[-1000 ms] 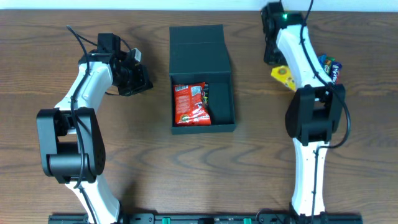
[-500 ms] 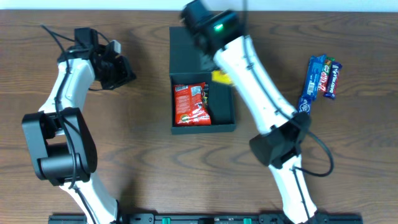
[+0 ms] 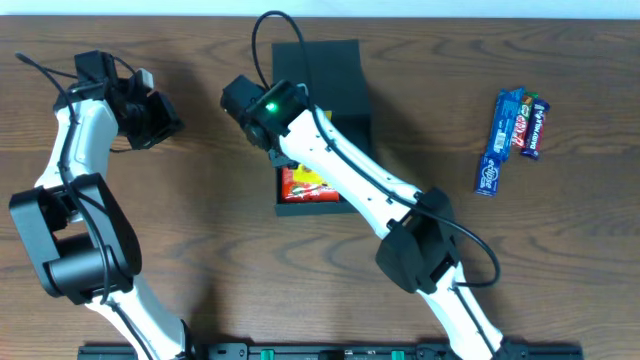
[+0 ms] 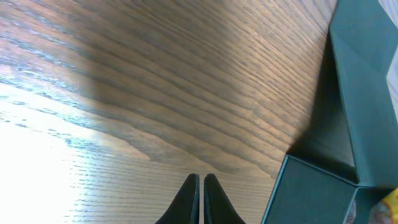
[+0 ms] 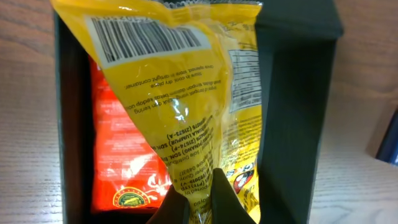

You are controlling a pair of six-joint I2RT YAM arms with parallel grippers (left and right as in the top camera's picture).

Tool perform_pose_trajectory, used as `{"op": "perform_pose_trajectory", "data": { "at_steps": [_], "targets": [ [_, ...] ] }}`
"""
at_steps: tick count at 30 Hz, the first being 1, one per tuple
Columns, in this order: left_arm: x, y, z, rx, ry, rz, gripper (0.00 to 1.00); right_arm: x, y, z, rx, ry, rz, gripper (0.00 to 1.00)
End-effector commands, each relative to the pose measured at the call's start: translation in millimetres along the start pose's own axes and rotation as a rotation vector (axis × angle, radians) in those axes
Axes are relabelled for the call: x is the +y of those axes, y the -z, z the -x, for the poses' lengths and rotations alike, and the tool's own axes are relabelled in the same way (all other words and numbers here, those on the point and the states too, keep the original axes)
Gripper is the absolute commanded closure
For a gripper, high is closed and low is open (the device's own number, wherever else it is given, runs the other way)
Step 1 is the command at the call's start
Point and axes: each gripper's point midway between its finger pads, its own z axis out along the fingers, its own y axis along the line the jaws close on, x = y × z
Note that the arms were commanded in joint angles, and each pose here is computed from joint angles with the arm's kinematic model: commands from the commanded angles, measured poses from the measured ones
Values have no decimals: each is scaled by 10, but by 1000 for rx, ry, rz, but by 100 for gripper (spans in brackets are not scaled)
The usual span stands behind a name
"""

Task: Pack container
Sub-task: 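Lower the yellow bag into the box with the right gripper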

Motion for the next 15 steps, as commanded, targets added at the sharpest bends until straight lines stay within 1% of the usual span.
{"op": "perform_pose_trajectory", "data": {
  "at_steps": [1,6,10,15],
  "targets": [
    [-1,8,24,2,-18,7,94,-35,17,-56,-2,-45,-21,98],
    [9,8,-23,20,-30,11,94,75,-71,-205,63,-46,21,98],
    [10,8,-32,24,-29,11,94,186,-55,-153,24,-48,46,98],
    [13,9,-36,25,-28,12,94,377,-19,-133,3,24,113,98]
  ]
}}
